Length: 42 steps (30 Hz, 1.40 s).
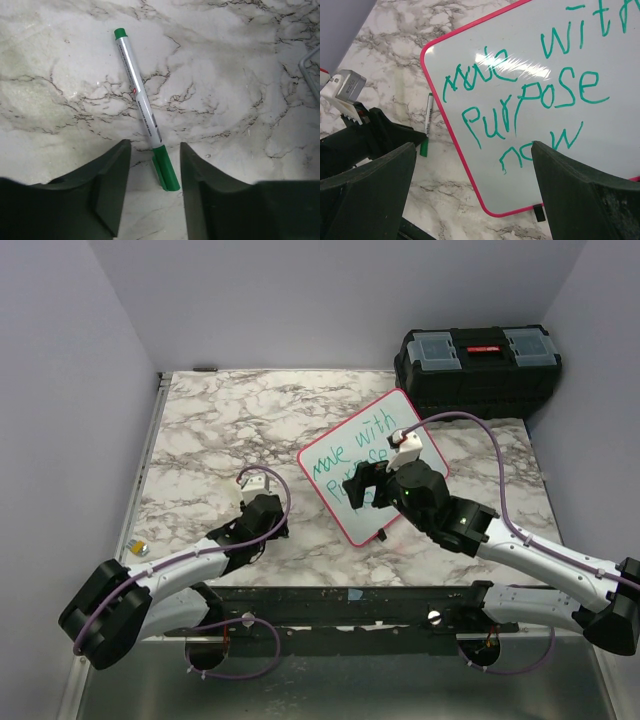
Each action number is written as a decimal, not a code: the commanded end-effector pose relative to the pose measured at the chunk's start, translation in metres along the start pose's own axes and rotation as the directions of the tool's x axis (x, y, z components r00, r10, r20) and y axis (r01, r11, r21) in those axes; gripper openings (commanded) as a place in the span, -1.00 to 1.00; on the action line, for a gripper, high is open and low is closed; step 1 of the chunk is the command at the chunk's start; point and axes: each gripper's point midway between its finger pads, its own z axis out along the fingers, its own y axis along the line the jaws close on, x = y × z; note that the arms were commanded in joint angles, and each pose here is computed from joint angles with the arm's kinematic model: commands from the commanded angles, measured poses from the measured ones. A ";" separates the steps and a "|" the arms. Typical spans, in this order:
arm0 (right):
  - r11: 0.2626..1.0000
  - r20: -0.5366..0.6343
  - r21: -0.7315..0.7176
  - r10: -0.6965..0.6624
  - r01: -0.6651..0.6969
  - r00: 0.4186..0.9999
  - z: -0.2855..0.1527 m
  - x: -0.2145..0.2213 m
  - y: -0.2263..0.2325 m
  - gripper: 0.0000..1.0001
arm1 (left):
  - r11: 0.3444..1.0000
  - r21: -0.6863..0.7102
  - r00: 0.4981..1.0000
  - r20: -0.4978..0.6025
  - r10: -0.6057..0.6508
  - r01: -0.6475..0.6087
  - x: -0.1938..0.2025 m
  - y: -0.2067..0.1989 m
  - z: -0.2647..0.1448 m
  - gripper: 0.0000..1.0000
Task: Write a sentence on the whiteboard
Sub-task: Put down the whiteboard marker at the center of the board, then reset both arms
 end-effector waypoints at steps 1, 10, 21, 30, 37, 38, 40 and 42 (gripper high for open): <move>0.999 0.020 0.039 0.004 -0.005 1.000 -0.003 -0.002 -0.009 1.00 | 0.997 0.068 0.999 0.027 0.017 -0.019 -0.010 -0.013 -0.002 0.06; 0.995 0.096 0.090 0.024 -0.032 0.995 -0.011 -0.022 -0.019 1.00 | 0.995 0.079 0.991 0.123 0.054 -0.064 -0.043 -0.018 -0.018 0.32; 0.968 0.186 0.250 -0.052 0.004 0.981 -0.031 -0.050 -0.052 1.00 | 0.978 0.086 0.932 0.327 0.155 -0.192 -0.121 -0.028 -0.057 0.33; 0.947 0.232 0.320 -0.115 0.036 0.966 -0.054 -0.058 -0.076 1.00 | 0.982 0.020 0.871 0.466 0.157 -0.188 -0.177 -0.015 -0.098 0.78; 0.938 0.214 0.344 -0.116 0.037 0.970 -0.055 -0.047 -0.084 1.00 | 0.975 0.034 0.834 0.524 0.171 -0.222 -0.198 -0.018 -0.127 0.97; 0.936 0.212 0.349 -0.117 0.037 0.970 -0.054 -0.046 -0.085 1.00 | 0.975 0.028 0.830 0.531 0.173 -0.221 -0.201 -0.017 -0.131 0.97; 0.933 0.214 0.358 -0.116 0.033 0.970 -0.055 -0.045 -0.087 1.00 | 0.976 0.026 0.821 0.547 0.166 -0.214 -0.207 -0.016 -0.141 0.97; 0.934 0.218 0.357 -0.112 0.027 0.970 -0.054 -0.045 -0.087 1.00 | 0.976 0.041 0.812 0.563 0.153 -0.212 -0.210 -0.017 -0.147 0.97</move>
